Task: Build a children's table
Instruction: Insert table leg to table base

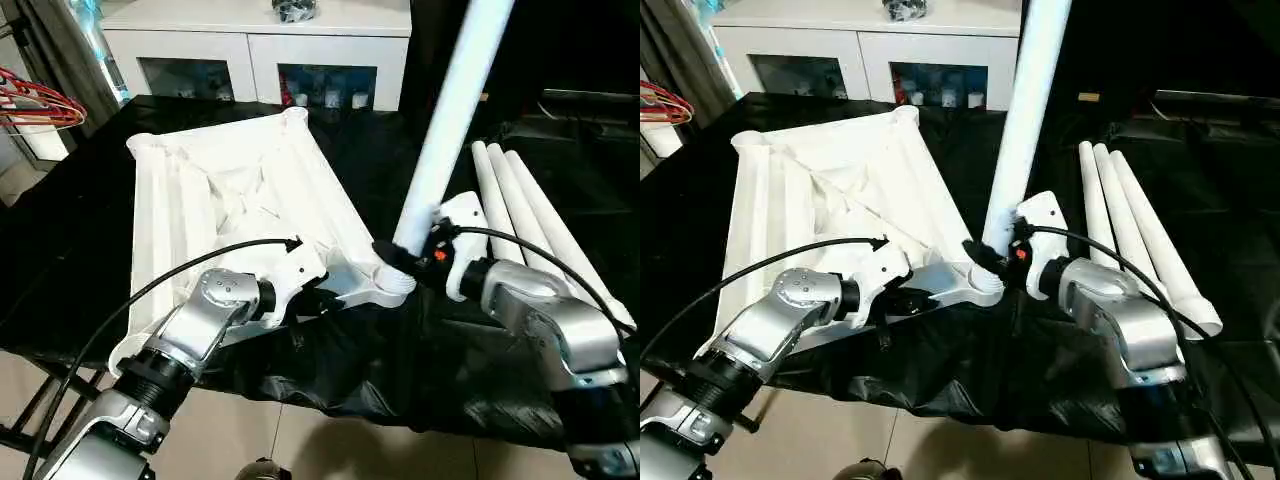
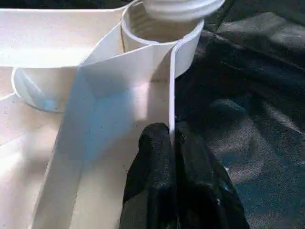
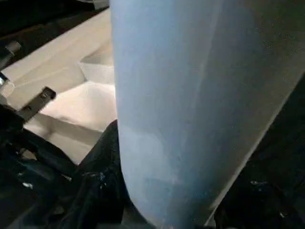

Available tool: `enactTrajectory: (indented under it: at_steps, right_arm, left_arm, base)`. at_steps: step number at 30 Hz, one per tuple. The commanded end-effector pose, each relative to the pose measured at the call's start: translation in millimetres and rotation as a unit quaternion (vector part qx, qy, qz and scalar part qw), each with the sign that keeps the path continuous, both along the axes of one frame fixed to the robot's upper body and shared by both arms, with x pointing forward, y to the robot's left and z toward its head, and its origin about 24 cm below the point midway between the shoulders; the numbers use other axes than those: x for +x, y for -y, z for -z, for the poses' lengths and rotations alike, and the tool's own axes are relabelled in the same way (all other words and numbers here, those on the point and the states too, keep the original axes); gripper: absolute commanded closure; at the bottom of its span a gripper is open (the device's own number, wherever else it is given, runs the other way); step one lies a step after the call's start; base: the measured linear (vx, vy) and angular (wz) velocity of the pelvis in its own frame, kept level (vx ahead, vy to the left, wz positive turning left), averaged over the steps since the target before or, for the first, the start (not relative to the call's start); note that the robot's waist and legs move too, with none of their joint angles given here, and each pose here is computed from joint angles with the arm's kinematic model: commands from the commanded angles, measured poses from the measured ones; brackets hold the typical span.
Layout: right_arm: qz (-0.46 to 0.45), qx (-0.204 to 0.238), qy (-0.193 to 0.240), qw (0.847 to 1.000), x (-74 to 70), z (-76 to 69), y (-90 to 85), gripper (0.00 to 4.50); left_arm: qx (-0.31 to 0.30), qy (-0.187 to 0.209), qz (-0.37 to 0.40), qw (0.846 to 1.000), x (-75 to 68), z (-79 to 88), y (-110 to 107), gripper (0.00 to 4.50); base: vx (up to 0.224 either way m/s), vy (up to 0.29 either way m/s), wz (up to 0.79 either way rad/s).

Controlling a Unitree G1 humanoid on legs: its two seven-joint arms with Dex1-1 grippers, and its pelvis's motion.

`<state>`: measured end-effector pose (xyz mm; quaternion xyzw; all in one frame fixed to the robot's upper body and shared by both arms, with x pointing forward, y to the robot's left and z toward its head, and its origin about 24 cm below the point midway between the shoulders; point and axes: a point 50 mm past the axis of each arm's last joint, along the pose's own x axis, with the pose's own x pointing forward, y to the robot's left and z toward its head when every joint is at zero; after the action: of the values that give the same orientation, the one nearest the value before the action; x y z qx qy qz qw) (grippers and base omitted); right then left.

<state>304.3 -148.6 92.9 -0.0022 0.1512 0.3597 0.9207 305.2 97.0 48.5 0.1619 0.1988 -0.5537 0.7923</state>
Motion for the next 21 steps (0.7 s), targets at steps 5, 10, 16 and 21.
enactTrajectory:
  at_steps: [5, 10, 16, 21]
  right_arm:
    - [-0.013, -0.015, -0.009, 1.0, 3.7, 2.8, -3.0, 2.59]
    - [-0.012, -0.01, -0.011, 1.0, 7.1, 4.8, -4.5, 2.59]
    - [-0.01, -0.008, -0.009, 1.0, 9.2, 4.3, -4.5, 2.59]
    - [-0.008, -0.005, -0.009, 1.0, 10.7, 5.3, -6.0, 2.59]
  left_arm:
    - [-0.017, -0.007, 0.032, 0.999, -6.8, 1.1, 5, 4.5]
    - [0.009, -0.006, 0.033, 0.999, -7.5, 6.7, 1, 4.04]
    - [0.028, -0.001, 0.006, 1.0, -3.5, 8.9, -2, 3.73]
    - [0.028, -0.006, -0.001, 1.0, -2.6, 10.2, -6, 3.6]
  base:
    - [0.0, 0.0, 0.0]
    - [0.0, 0.0, 0.0]
    - [0.0, 0.0, 0.0]
    - [0.0, 0.0, 0.0]
